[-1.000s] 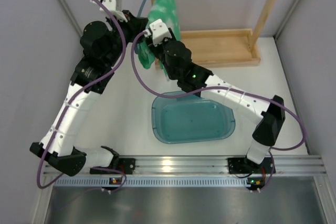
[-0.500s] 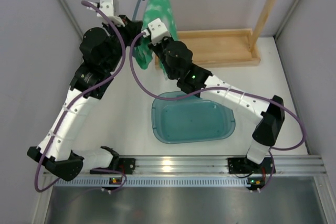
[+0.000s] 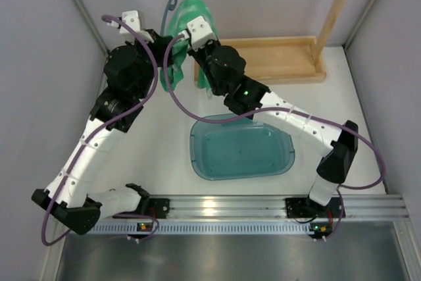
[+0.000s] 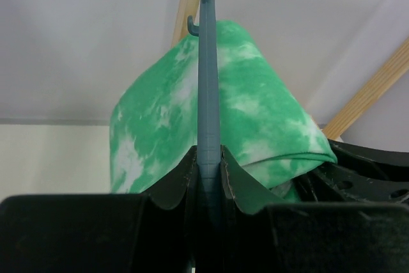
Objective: Remove the trousers from the hanger
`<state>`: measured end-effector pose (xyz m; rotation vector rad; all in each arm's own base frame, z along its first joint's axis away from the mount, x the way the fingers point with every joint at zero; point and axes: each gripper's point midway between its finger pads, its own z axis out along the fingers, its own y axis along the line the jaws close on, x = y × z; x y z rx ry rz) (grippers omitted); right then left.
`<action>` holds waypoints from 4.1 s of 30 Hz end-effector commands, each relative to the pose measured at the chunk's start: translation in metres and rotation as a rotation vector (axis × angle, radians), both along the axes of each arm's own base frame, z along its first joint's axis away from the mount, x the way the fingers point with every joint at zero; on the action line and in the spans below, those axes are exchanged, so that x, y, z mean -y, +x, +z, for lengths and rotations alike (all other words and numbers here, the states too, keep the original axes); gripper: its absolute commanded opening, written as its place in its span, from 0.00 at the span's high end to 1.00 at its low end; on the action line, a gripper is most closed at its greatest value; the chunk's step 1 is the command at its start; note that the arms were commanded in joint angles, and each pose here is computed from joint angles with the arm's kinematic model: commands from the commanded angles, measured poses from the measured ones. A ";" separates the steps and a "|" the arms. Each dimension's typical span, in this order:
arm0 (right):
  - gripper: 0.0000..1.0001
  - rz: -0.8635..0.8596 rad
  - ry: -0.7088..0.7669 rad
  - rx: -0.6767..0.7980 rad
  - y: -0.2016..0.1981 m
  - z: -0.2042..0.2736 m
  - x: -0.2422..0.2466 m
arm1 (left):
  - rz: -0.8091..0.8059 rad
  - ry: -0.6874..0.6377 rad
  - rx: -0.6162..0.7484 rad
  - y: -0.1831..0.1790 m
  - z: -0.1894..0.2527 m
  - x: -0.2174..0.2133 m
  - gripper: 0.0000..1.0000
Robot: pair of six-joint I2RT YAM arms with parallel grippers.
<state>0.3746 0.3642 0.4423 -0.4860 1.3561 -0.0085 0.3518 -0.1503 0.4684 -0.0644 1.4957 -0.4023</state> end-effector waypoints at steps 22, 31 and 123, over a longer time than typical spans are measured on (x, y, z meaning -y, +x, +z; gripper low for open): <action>1.00 -0.303 0.497 0.365 -0.063 0.200 0.178 | 0.262 -0.016 -0.167 0.010 -0.073 -0.048 1.00; 1.00 -0.087 0.484 0.359 -0.093 0.219 0.180 | 0.344 0.011 -0.179 0.004 -0.081 -0.086 1.00; 1.00 0.486 -0.566 -0.545 -0.205 -0.255 0.002 | 0.199 -0.032 -0.068 -0.138 -0.117 -0.125 1.00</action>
